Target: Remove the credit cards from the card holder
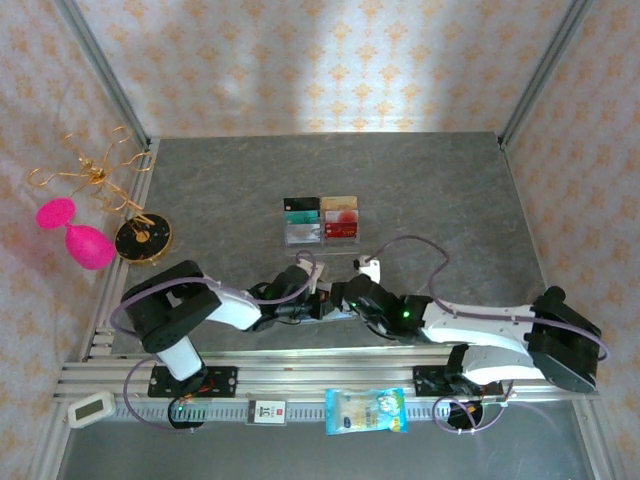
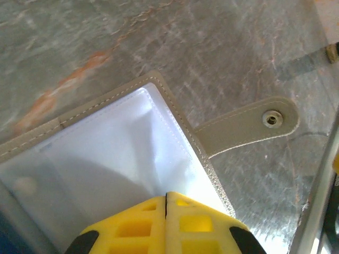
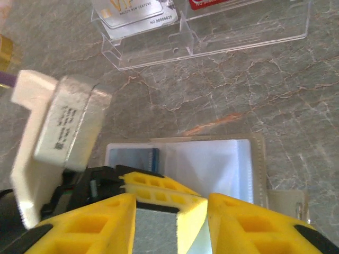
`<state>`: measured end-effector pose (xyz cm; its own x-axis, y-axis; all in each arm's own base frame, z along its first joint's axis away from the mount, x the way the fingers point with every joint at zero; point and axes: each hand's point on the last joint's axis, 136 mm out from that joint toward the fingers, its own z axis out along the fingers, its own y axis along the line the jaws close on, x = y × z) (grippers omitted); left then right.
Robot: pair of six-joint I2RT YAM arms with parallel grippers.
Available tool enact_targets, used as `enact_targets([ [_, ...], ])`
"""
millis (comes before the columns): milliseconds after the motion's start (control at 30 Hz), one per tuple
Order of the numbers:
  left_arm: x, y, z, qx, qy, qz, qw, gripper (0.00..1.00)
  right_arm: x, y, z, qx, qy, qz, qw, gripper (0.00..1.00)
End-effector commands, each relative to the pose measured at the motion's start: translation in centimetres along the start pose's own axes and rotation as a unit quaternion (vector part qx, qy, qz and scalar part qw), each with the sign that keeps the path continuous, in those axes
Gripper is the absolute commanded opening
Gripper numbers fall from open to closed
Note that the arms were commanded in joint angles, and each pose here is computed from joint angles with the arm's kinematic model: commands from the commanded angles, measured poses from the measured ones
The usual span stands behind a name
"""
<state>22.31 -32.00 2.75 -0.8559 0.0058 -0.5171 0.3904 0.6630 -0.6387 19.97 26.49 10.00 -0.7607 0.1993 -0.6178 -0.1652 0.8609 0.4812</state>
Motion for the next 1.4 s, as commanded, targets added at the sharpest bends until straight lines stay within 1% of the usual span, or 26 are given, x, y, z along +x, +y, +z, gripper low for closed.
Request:
enact_targets([
  [0,-0.5,-1.0,-0.3,0.011,-0.008,0.01,1.0,0.0,-1.6,-0.4,-0.9,0.005,-0.031,0.018,0.999,0.39],
  [100,-2.1,-1.3,-2.8,0.004,-0.055,0.011,0.998,0.0,-2.0,0.4,-1.0,-0.014,-0.025,0.014,0.999,0.35],
  [167,-2.8,-1.0,-4.4,-0.008,-0.078,0.008,0.997,0.0,-2.2,1.2,-0.8,-0.036,-0.017,0.012,0.999,0.31],
  [267,-2.7,0.5,-6.6,-0.031,-0.104,-0.005,0.994,0.0,-2.1,3.5,-0.2,-0.094,0.022,0.004,0.995,0.26],
  [400,-1.3,3.3,-7.9,-0.057,-0.099,-0.019,0.993,0.0,-0.4,6.1,2.0,-0.128,0.092,-0.014,0.987,0.23],
  [467,-0.7,4.5,-8.0,-0.07,-0.093,-0.021,0.993,0.0,0.5,6.6,3.1,-0.138,0.12,-0.01,0.983,0.22],
  [600,-0.3,6.1,-8.1,-0.092,-0.092,-0.022,0.991,0.0,2.0,5.8,5.2,-0.12,0.154,-0.003,0.981,0.2],
  [667,-0.4,6.3,-8.0,-0.092,-0.096,-0.019,0.991,0.0,2.5,5.0,5.9,-0.105,0.162,0.002,0.981,0.19],
  [833,-0.3,6.4,-7.1,-0.095,-0.08,-0.013,0.992,0.0,3.2,3.1,6.9,-0.068,0.171,0.007,0.983,0.19],
  [967,0.4,7.6,-7.0,-0.124,-0.067,-0.012,0.99,0.0,3.5,1.6,7.3,-0.042,0.167,0.012,0.985,0.19],
  [1133,1.2,7.9,-7.0,-0.123,-0.056,-0.016,0.991,0.0,3.6,0.5,7.4,-0.026,0.166,0.017,0.986,0.18],
  [1267,1.5,8.0,-7.0,-0.122,-0.053,-0.017,0.991,0.0,3.4,0.1,6.8,-0.029,0.156,0.027,0.987,0.19],
  [1367,1.7,8.1,-7.0,-0.122,-0.05,-0.017,0.991,0.0,3.8,0.0,6.8,-0.04,0.166,0.039,0.984,0.19],
])
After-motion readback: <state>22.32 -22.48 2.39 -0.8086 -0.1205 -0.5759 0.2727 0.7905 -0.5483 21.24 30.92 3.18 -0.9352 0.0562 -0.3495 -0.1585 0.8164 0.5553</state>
